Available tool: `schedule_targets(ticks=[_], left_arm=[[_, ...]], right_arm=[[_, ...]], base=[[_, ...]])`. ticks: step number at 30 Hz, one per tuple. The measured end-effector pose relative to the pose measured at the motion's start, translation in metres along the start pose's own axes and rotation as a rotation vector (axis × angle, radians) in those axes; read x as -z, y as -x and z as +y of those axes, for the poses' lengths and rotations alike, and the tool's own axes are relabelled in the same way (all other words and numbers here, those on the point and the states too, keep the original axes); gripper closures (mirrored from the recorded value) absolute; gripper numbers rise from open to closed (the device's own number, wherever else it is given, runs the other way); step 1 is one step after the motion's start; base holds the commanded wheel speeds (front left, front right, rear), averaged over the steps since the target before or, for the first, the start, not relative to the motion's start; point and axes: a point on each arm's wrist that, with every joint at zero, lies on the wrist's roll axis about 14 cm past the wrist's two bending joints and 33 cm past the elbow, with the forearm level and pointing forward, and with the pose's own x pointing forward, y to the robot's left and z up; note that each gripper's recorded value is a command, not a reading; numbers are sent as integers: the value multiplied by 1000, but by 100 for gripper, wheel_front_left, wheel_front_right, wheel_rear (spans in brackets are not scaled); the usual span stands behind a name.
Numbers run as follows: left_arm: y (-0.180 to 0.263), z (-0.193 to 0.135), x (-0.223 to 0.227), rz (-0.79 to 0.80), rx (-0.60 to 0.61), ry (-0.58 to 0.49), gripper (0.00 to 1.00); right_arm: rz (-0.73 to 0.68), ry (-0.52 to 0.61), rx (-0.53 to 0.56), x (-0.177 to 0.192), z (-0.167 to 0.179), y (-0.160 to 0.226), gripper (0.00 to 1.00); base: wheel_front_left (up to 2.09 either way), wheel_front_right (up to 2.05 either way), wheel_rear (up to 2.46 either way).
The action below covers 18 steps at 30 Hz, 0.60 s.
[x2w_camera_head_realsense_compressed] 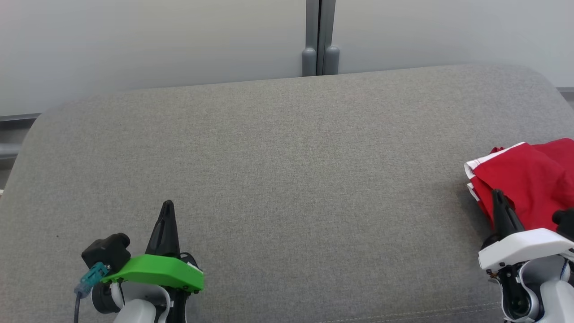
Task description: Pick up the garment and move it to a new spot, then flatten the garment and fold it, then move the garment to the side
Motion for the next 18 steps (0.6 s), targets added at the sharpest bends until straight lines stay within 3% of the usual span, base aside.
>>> schedule_targets(ticks=[18], left_arm=[[-15,-9,0,12,1,270,100]], right_arm=[[42,-266,60,-4,-24,-13,100]], base=[[0,0,0]])
